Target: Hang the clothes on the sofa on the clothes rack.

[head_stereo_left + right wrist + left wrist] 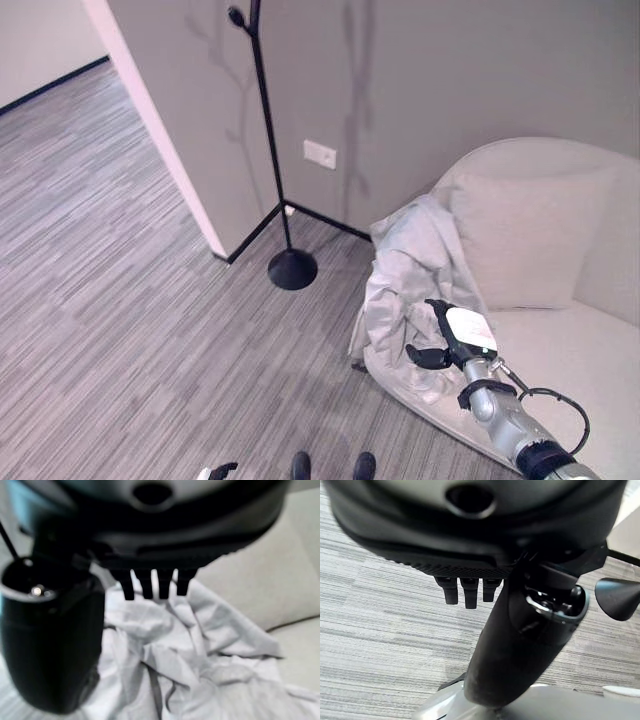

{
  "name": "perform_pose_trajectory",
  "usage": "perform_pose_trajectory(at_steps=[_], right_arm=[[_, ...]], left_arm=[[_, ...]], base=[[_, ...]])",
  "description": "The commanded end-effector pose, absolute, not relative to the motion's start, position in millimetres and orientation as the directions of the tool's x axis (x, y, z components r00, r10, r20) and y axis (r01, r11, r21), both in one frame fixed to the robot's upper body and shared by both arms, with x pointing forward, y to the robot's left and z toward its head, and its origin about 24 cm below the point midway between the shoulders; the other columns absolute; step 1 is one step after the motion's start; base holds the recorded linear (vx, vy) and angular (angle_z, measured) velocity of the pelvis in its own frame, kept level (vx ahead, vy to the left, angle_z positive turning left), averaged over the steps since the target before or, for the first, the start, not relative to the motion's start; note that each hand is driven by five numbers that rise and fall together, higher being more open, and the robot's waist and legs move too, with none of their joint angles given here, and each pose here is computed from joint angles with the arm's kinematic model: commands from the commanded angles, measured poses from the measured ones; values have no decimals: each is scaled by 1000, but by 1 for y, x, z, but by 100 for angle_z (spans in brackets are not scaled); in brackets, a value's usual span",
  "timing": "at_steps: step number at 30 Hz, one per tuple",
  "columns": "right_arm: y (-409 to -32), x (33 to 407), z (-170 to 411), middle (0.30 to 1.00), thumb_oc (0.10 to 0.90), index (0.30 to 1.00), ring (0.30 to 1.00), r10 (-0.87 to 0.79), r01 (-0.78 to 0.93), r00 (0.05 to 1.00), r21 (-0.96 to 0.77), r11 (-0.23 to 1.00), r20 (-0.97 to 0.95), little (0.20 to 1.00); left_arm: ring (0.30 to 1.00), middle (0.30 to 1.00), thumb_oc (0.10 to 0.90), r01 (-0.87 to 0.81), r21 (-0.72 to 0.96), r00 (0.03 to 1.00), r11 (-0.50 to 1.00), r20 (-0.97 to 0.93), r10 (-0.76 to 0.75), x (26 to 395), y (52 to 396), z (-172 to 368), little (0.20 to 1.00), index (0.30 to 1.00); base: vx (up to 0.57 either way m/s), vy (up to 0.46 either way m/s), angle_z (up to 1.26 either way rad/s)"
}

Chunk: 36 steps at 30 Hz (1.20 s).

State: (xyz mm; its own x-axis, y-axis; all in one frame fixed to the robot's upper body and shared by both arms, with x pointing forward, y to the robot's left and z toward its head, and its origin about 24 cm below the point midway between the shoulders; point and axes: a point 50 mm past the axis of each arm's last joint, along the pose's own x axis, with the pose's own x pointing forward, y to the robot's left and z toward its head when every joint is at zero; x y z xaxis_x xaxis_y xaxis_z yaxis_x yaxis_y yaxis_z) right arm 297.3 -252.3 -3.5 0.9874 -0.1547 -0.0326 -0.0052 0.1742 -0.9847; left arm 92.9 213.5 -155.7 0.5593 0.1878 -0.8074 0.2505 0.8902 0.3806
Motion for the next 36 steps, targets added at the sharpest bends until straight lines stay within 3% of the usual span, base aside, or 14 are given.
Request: perform_pose_trajectory(at_steps=[1, 2, 3, 14, 17, 20, 26, 32, 36], right_arm=[[-256, 328, 57, 900, 800, 900, 900, -161, 308, 944, -945, 111, 289, 900], [-256, 328, 57, 900, 800, 900, 900, -161, 308, 944, -945, 111, 289, 900], [-265, 332, 75, 900, 800, 900, 900, -171, 385, 911, -922, 29, 375, 900], [-270, 321, 96, 900, 800, 900, 900, -153, 521, 843, -854, -11, 516, 900], [-265, 312, 81, 900, 800, 900, 900, -125, 491, 862, -870, -32, 491, 900], [-261, 320, 75, 900, 800, 900, 900, -144, 474, 871, -881, -14, 471, 900], [-266, 342, 66, 900, 800, 900, 900, -216, 380, 894, -919, -103, 393, 900], [-293, 350, 96, 900, 800, 900, 900, -322, 458, 802, -864, -212, 504, 900], [-299, 349, 114, 900, 800, 900, 900, -289, 527, 752, -804, -276, 592, 900]], left_arm=[[900, 900, 800, 247, 375, 688, 893, -717, 111, 131, 184, -147, 900, 900], [900, 900, 800, 247, 375, 688, 894, -717, 111, 132, 184, -147, 900, 900], [900, 900, 800, 248, 395, 706, 885, -699, 114, 140, 181, -144, 900, 900], [900, 900, 800, 280, 453, 806, 846, -590, 49, 172, 164, -128, 900, 900], [900, 900, 800, 251, 479, 848, 841, -528, 47, 186, 163, -119, 900, 900], [900, 900, 800, 259, 499, 869, 827, -494, 26, 193, 161, -113, 900, 900], [900, 900, 800, 270, 555, 905, 787, -426, -10, 204, 155, -105, 900, 900], [900, 900, 800, 267, 687, 941, 676, -336, -30, 214, 151, -98, 900, 900], [900, 900, 800, 232, 784, 968, 576, -246, -55, 220, 150, -91, 900, 900]], base=[[-36, -12, 15], [-50, -42, 8], [-25, -34, 0], [1, -36, -5], [-11, -51, -6], [-48, -7, -3], [-42, 14, -1], [-36, 12, 4], [-13, -14, 5]])
